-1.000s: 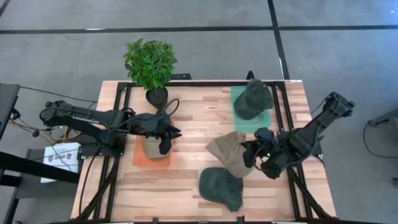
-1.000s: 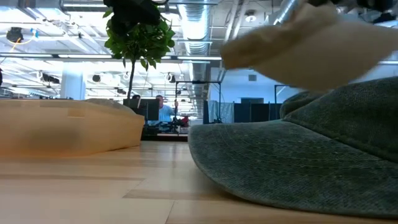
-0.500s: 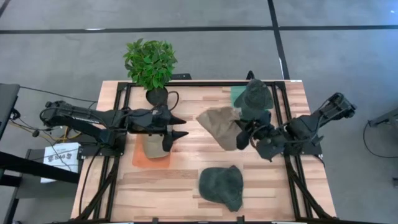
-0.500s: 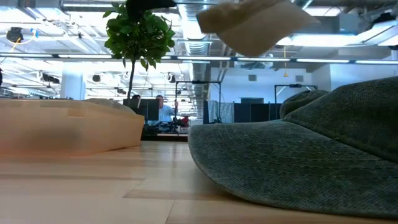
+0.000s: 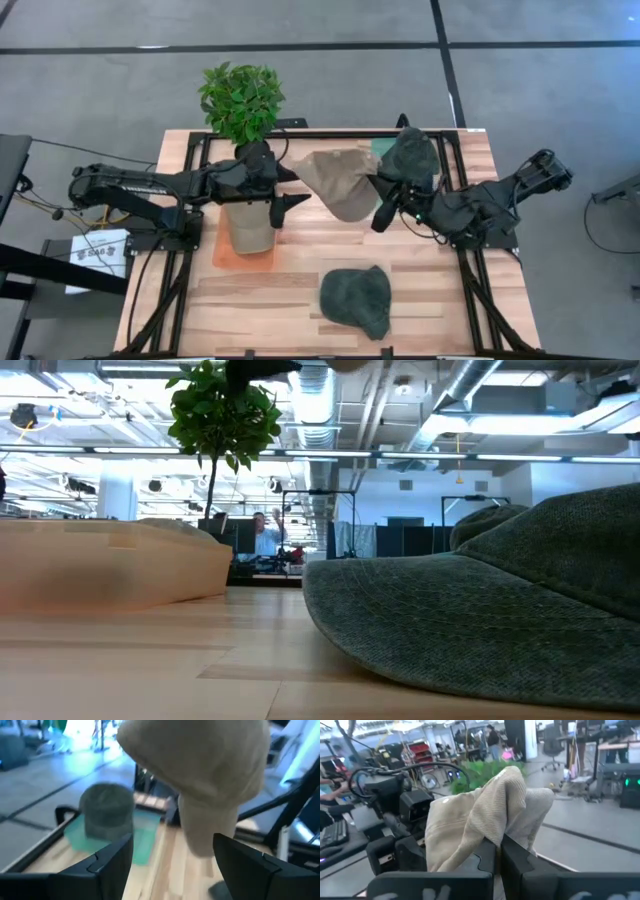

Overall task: Pick & Place hat
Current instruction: Put the brown cap into the orange bin

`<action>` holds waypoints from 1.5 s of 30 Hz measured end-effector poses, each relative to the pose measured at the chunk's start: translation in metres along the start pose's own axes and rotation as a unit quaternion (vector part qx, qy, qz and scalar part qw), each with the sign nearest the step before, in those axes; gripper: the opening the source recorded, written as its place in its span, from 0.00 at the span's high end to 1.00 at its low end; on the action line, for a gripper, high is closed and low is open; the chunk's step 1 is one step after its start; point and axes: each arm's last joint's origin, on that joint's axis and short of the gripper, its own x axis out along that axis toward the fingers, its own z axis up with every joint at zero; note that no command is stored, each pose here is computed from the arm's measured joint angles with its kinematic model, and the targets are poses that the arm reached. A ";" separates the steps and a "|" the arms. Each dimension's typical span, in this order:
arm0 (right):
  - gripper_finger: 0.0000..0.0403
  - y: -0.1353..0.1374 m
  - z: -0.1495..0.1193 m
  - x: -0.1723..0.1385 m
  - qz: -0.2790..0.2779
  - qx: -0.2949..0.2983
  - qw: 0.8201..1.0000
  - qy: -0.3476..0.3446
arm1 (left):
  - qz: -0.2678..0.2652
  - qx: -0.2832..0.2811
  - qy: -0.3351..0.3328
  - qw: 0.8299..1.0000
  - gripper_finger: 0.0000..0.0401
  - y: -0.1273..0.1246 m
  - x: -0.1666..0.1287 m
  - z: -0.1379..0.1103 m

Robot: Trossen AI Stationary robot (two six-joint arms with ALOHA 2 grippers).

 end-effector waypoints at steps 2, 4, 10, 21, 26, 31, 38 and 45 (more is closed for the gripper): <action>0.99 0.002 0.002 -0.001 0.006 -0.003 1.000 -0.007 | -0.011 0.001 -0.011 1.000 0.33 0.001 0.000 0.003; 0.99 0.003 0.002 -0.003 0.009 -0.005 1.000 -0.007 | -0.023 0.004 -0.019 1.000 0.33 0.002 0.001 0.005; 0.99 0.005 0.001 -0.007 0.020 -0.006 1.000 -0.005 | -0.052 0.002 -0.049 0.997 0.33 0.006 0.001 0.013; 0.99 0.004 -0.001 -0.007 0.018 -0.019 1.000 0.001 | -0.154 0.008 -0.091 0.984 0.33 0.007 -0.001 0.024; 0.99 0.002 -0.002 -0.004 0.011 -0.027 1.000 0.005 | -0.160 0.005 -0.095 0.982 0.33 0.006 -0.001 0.025; 0.99 0.007 -0.009 0.005 0.005 -0.034 0.999 0.011 | -0.162 -0.010 -0.092 0.982 0.33 0.006 -0.001 0.025; 0.99 0.019 -0.026 0.026 0.011 -0.037 0.999 0.029 | -0.153 -0.023 -0.092 0.984 0.35 0.007 -0.001 0.025; 0.99 0.023 -0.027 0.028 0.015 -0.027 0.999 0.021 | -0.150 -0.025 -0.087 0.985 0.51 0.007 -0.001 0.024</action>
